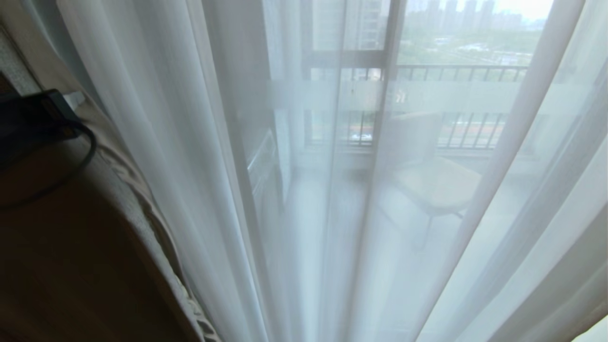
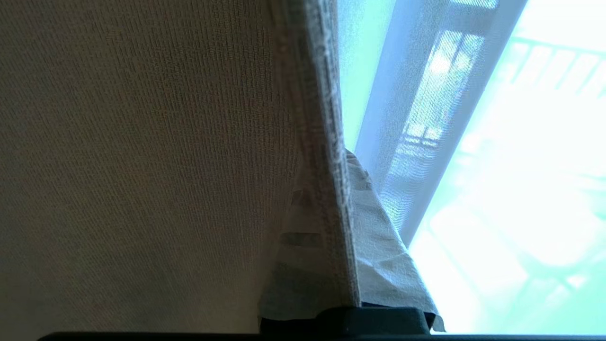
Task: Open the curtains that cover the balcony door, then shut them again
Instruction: Close the outer curtains on both sides
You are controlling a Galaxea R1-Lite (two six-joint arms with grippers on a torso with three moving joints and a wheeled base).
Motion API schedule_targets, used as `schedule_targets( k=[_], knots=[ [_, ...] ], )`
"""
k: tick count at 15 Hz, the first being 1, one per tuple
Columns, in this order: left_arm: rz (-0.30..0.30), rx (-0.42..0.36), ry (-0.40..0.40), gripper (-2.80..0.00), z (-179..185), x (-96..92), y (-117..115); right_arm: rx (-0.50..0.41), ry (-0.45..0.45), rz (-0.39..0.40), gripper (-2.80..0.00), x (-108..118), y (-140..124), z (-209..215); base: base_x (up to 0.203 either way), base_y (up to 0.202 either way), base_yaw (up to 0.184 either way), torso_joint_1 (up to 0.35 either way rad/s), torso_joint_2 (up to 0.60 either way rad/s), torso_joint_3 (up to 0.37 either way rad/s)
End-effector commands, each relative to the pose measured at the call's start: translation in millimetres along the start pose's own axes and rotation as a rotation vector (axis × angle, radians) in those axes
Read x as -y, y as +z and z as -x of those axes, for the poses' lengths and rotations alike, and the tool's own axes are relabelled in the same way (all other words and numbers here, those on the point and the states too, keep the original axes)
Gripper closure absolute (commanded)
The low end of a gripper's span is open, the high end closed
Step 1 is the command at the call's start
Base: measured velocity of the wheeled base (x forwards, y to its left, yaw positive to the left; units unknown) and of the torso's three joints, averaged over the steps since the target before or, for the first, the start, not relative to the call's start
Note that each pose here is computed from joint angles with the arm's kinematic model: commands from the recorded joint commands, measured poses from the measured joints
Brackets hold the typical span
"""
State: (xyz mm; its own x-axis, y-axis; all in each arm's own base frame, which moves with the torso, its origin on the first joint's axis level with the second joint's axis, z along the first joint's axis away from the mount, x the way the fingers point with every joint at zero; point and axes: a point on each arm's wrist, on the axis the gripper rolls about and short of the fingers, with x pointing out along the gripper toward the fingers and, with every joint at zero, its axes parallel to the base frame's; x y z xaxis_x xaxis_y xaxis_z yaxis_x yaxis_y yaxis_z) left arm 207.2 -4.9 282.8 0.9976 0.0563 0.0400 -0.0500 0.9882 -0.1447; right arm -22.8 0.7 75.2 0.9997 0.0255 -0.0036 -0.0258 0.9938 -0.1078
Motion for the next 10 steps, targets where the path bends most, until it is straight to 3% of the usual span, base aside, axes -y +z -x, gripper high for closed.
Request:
schedule_targets(
  k=[1,10],
  knots=[
    [0.002,0.007,-0.01,0.0,-1.5,2.3,1.4,0.001,0.0,0.001,0.0,0.0,0.0,0.0,0.0,0.0,0.0,0.0,0.0,0.0],
    [0.005,-0.017,-0.123,0.0,-3.3,25.6,-3.6,0.001,0.0,0.001,0.0,0.0,0.0,0.0,0.0,0.0,0.0,0.0,0.0,0.0]
  ],
)
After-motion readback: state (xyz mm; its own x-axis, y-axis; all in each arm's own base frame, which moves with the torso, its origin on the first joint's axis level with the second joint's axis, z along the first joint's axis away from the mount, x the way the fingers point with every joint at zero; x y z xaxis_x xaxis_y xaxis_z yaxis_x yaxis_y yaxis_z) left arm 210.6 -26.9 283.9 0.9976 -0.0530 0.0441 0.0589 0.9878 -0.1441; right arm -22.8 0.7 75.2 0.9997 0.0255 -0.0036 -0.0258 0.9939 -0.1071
